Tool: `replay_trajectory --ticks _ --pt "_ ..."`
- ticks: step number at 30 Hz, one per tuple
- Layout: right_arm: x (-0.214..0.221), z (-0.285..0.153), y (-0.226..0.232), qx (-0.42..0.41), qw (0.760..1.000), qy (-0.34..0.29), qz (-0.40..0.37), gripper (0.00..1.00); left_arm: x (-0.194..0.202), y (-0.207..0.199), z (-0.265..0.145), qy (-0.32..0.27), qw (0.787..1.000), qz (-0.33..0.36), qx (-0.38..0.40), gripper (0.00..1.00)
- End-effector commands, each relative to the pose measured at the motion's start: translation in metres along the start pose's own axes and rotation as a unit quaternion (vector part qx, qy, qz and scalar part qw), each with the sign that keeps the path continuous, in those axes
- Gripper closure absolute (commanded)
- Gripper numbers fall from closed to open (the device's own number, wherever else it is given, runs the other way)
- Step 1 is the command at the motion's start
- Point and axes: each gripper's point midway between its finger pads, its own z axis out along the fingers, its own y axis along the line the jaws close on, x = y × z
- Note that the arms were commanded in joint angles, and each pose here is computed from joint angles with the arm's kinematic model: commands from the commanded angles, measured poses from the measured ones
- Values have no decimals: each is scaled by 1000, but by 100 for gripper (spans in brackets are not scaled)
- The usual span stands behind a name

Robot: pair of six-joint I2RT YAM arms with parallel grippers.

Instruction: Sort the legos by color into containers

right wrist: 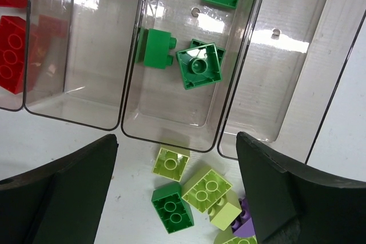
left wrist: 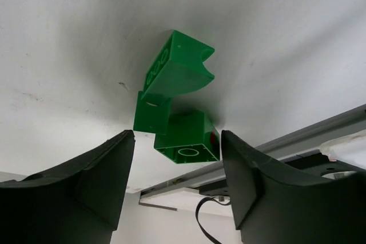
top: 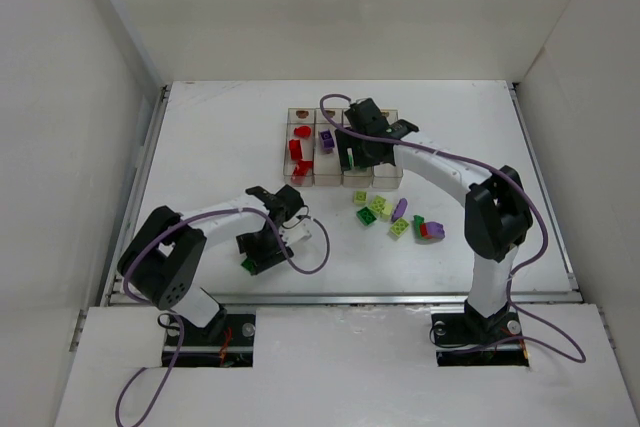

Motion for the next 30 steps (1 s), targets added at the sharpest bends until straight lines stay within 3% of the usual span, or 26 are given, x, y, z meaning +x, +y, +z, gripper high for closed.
replay_trajectory --ticks 1,3,4,8,9,17,22,27,30 --pt "-13 -11 5 -5 1000 -29 9 10 7 1 0 16 1000 -7 -1 43" --pt "-17 -15 3 -3 999 -35 10 10 7 2 0 16 1000 -2 -1 56" --pt "-17 -15 3 -3 999 -35 10 10 7 0 1 15 1000 -2 3 70" --pt "-17 -15 3 -3 999 -35 10 10 4 -7 -7 12 1000 -2 27 97" --pt "-17 -15 3 -3 999 -35 10 10 2 -7 -12 6 1000 -7 30 100" --pt "-20 -23 0 2 999 -36 5 10 -27 15 -64 -48 999 -14 -1 100" --pt "-40 -51 -5 -14 998 -61 14 8 -67 30 -117 -143 990 -12 -6 100" --pt "-70 -99 -15 -100 987 -111 52 8 -121 34 -173 -305 952 -13 22 100" --pt "-70 -121 -7 -206 969 -119 64 6 -149 40 -214 -419 905 -56 42 100"
